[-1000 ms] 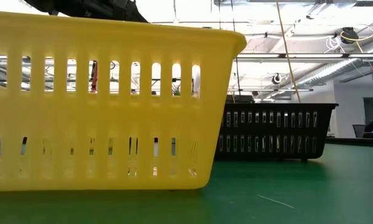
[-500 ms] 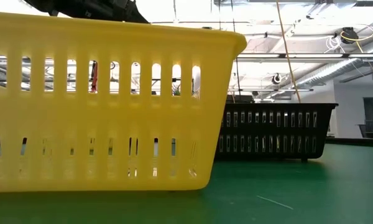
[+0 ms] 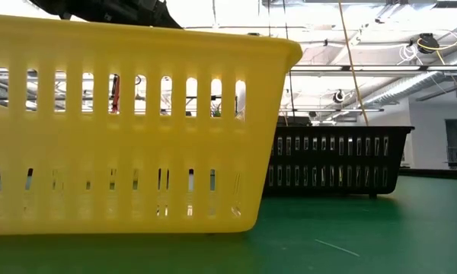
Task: Stack baskets by color
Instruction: Move the stacked red bins to the middle left of the table
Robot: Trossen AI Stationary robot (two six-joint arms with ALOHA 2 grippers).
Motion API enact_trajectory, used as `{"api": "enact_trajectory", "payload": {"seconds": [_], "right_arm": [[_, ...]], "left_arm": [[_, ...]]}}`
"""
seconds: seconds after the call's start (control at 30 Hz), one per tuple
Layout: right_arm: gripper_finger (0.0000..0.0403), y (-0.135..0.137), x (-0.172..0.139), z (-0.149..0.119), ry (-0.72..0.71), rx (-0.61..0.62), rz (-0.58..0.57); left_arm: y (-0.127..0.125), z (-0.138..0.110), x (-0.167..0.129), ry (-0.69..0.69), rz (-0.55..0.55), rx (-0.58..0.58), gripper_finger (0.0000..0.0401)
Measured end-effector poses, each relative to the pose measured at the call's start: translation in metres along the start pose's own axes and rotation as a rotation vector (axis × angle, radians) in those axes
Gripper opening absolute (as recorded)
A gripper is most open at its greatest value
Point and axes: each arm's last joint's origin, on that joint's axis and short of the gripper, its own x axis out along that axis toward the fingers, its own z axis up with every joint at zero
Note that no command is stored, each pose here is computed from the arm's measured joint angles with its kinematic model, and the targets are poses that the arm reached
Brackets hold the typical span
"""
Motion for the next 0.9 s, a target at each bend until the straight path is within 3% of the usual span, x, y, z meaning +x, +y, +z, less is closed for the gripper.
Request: {"api": "enact_trajectory", "payload": {"seconds": [0.23,0.43,0.6,0.77,0.9], "right_arm": [[0.0171,-0.004,0.005,-0.001,0.075,-0.011,-0.035],[0.0153,-0.011,0.001,0.0,-0.005,-0.002,-0.116],[0.0108,-0.023,-0.002,0.006,-0.031,0.001,-0.235],[0.0021,-0.035,-0.008,0.015,0.001,-0.065,-0.317],[0.0016,-0.05,-0.016,0.025,0.051,-0.156,-0.41]], "left_arm": [[0.0,0.0,0.0,0.0,0.0,0.0,0.0312],[0.0,0.0,0.0,0.0,0.0,0.0,0.0312],[0.0,0.0,0.0,0.0,0.0,0.0,0.0312],[0.0,0.0,0.0,0.0,0.0,0.0,0.0312],[0.0,0.0,0.0,0.0,0.0,0.0,0.0312]]}}
